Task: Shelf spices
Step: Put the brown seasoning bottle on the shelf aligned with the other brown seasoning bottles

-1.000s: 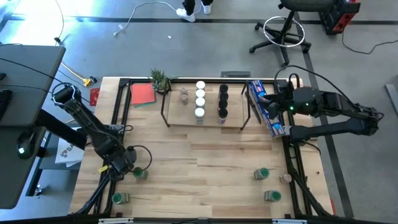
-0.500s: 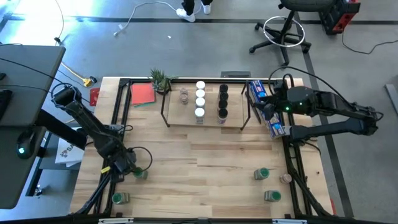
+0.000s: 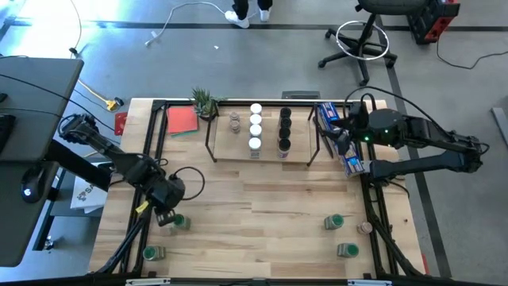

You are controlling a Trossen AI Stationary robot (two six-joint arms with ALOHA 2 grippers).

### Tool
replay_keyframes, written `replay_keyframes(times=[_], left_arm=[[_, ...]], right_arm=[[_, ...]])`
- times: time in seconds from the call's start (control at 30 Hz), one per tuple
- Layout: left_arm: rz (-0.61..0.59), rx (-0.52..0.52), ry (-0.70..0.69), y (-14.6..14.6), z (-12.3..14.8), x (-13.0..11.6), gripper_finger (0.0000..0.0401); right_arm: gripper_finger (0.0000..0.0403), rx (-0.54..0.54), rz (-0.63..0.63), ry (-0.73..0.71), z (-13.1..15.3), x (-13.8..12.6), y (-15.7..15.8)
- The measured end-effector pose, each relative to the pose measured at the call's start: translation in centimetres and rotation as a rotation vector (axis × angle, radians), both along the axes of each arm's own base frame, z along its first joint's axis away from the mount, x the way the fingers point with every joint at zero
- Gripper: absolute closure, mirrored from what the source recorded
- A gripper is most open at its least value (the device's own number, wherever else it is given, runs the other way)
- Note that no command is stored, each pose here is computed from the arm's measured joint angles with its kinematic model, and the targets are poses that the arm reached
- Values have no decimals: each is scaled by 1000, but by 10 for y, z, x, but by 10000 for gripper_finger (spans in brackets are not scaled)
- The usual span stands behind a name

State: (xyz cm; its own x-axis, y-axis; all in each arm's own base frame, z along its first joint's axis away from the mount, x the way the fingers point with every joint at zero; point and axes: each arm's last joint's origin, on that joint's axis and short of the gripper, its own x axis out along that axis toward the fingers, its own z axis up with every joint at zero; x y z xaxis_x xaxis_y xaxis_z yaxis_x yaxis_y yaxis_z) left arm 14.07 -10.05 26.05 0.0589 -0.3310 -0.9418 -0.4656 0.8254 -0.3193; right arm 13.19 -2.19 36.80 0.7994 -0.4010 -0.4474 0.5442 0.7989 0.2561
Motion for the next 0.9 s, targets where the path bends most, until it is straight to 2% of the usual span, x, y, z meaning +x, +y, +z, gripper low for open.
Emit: replay_keyframes(times=[0.17,0.37,0.47,0.63,0.73,0.9], left_arm=[[57,-23,-5,-4,0,2,331],[127,35,30,-20,-8,2,227],[116,61,89,-32,-17,2,192],[133,104,204,-49,-34,3,172],[128,122,210,-57,-42,5,167],[99,55,194,-68,-60,4,162]], right_arm=[[153,-5,22,5,0,0,0],[153,21,29,-4,0,0,1],[153,24,30,-5,0,0,1],[153,30,28,-8,0,0,1],[153,40,23,-12,0,0,1],[153,41,24,-12,0,0,1]])
